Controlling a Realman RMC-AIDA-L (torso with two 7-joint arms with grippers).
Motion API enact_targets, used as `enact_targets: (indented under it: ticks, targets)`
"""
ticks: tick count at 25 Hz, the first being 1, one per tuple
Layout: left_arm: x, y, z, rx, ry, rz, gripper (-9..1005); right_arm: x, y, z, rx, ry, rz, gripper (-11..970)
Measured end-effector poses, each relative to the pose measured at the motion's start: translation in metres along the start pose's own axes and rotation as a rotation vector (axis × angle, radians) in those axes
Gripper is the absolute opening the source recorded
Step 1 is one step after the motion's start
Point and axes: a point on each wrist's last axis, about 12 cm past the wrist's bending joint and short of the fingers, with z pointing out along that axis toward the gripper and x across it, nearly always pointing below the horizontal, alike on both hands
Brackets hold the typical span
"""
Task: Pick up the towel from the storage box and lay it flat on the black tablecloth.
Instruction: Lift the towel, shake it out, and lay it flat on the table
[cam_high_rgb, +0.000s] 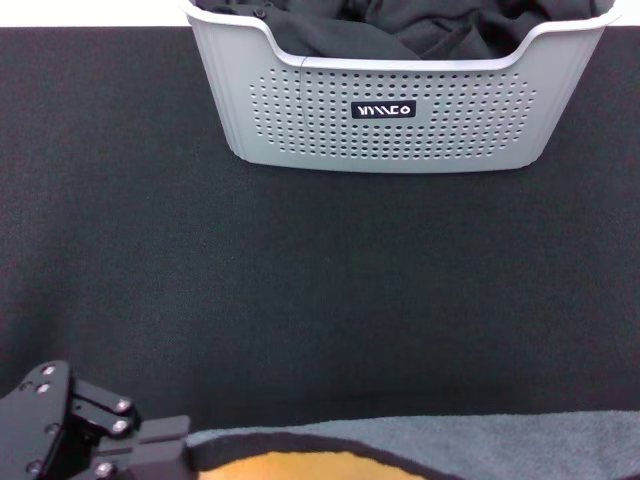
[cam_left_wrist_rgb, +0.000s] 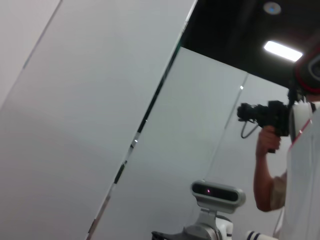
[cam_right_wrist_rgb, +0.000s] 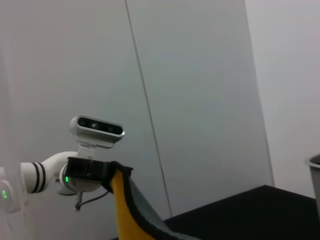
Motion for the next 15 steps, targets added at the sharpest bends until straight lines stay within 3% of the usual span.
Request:
enact_targets:
  ticks: [8, 15]
  targets:
    - [0.008, -0.016, -0.004, -0.008, -0.021, -0.029, 29, -0.006, 0.003, 0.010, -0.083, 0.002, -0.019, 11]
    - [0.015, -0.021, -0.009, -0.036, -0.028, -0.059, 29, 0.006, 0.003, 0.023, -0.184, 0.065, -0.014, 12]
